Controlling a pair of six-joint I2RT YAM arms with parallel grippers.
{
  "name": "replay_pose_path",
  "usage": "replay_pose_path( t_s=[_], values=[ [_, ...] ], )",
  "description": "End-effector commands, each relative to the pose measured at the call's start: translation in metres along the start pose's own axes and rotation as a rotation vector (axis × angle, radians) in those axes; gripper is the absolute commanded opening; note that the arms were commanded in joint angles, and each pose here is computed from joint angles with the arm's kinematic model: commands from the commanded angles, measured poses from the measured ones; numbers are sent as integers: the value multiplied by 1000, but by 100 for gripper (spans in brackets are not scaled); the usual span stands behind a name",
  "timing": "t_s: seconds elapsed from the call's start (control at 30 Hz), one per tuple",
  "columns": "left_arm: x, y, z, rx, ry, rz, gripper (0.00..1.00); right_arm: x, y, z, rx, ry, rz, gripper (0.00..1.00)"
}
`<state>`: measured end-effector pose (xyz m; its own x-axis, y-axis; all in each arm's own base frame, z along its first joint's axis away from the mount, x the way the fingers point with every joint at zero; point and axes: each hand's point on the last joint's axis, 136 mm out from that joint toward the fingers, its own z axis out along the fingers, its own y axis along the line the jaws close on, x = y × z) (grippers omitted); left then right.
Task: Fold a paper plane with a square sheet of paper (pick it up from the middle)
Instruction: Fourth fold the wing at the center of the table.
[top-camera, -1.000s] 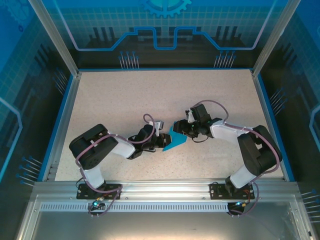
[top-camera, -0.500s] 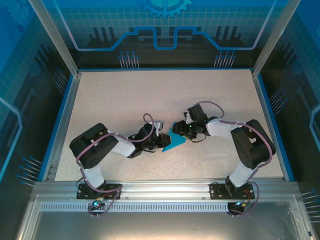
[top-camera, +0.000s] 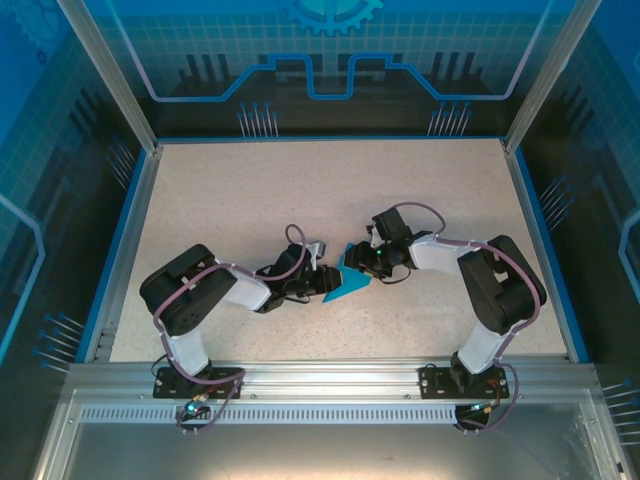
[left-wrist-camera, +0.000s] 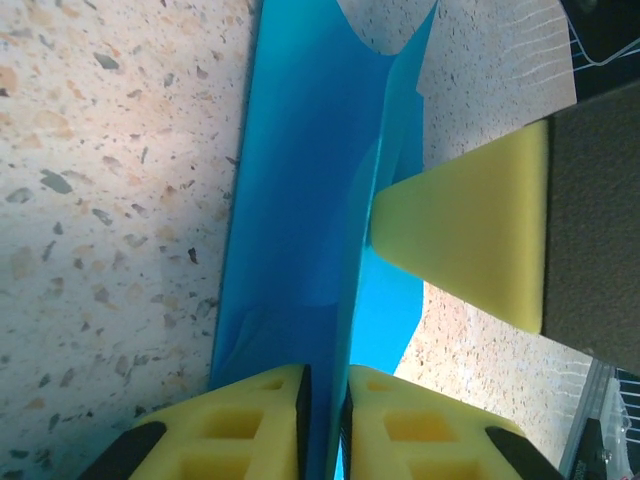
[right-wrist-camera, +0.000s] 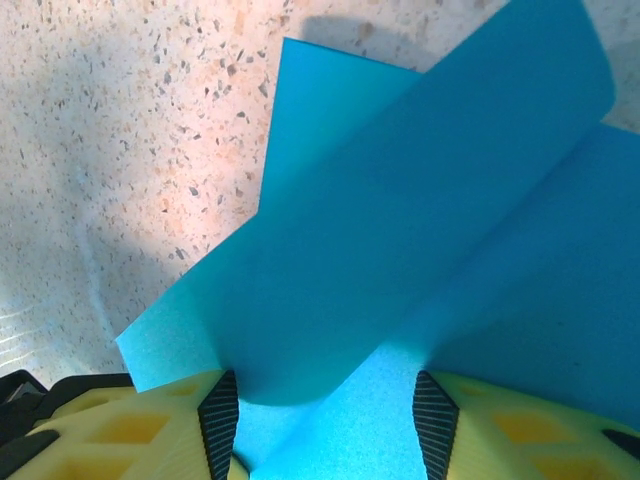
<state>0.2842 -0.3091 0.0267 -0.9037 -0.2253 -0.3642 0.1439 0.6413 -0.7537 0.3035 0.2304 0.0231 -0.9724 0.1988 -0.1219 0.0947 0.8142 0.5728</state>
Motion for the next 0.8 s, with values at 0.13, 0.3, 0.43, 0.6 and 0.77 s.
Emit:
replay_pose_path(
  t_s=[0.13, 0.3, 0.43, 0.6, 0.77],
  values=[
    [-3, -2, -5, 4, 17, -26, 26, 13, -30, 11, 139, 44, 63, 51],
    [-7, -5, -16, 1, 3, -23, 33, 16, -39, 12, 180, 48, 82, 51],
    [-8, -4, -27, -32, -5, -1, 39, 16, -43, 12, 200, 46, 90, 51],
    [-14, -17, -36, -12, -15, 29, 42, 18, -49, 10, 231, 47, 102, 50],
    [-13, -34, -36, 34, -5, 61, 47, 18, -57, 7, 266, 22, 144, 50]
  ],
)
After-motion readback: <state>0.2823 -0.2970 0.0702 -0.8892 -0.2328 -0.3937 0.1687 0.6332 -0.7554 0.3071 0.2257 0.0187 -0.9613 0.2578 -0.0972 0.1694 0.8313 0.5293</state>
